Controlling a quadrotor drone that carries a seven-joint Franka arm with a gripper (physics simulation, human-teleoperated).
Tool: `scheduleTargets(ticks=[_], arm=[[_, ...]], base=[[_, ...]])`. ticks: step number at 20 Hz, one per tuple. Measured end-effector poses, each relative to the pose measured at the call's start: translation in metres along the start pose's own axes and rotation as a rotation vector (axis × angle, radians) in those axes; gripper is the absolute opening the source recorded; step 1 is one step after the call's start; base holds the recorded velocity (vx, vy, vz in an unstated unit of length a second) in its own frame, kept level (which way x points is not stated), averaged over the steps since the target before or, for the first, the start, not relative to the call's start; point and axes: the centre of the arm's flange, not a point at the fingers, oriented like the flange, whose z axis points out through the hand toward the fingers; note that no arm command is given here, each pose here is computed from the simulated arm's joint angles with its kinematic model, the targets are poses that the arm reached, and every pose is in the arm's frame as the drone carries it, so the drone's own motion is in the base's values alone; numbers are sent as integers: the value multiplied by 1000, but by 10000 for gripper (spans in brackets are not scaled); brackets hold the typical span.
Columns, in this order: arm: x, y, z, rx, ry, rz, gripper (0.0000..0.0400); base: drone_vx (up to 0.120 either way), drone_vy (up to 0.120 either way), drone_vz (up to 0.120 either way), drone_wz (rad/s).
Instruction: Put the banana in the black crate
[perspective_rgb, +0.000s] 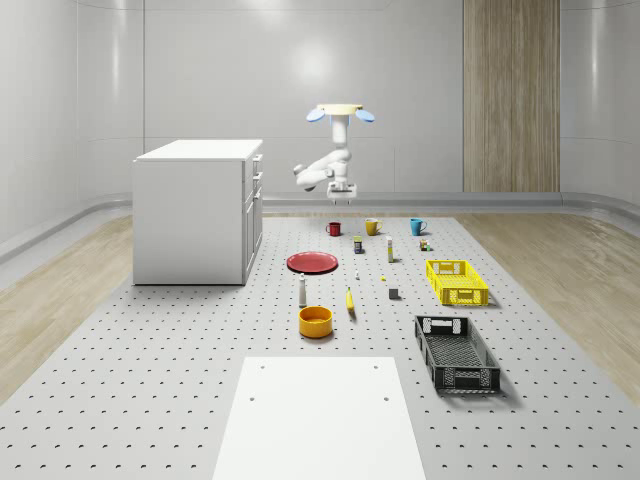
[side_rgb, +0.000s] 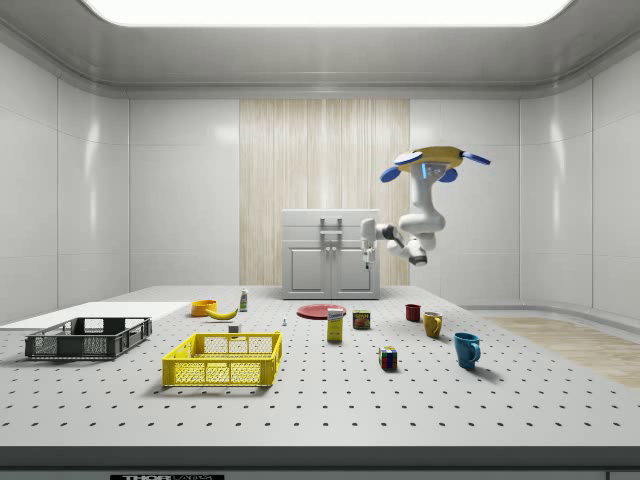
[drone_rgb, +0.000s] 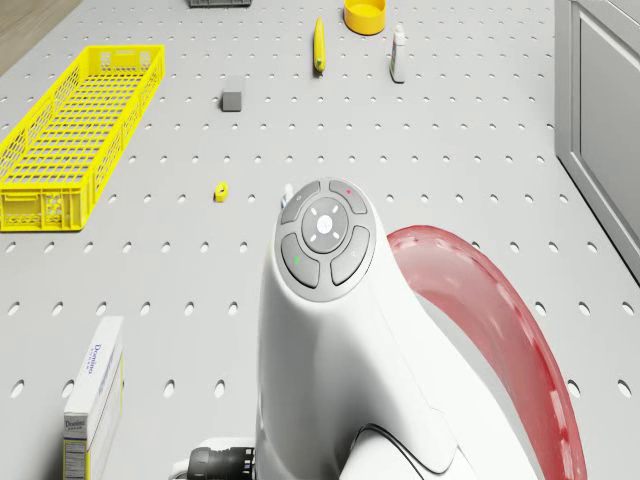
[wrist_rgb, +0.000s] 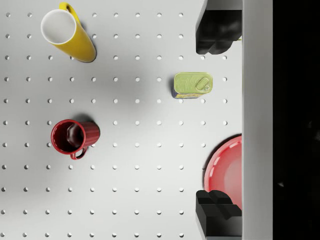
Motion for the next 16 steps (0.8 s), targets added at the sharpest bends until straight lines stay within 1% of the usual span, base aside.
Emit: scheduleTargets(ticks=[15, 16], arm=[[-1, -1, 0, -8, 9, 0, 400], [-1, -1, 0, -8, 9, 0, 400]], base=[[120, 0, -3, 0], [120, 0, -120, 0]])
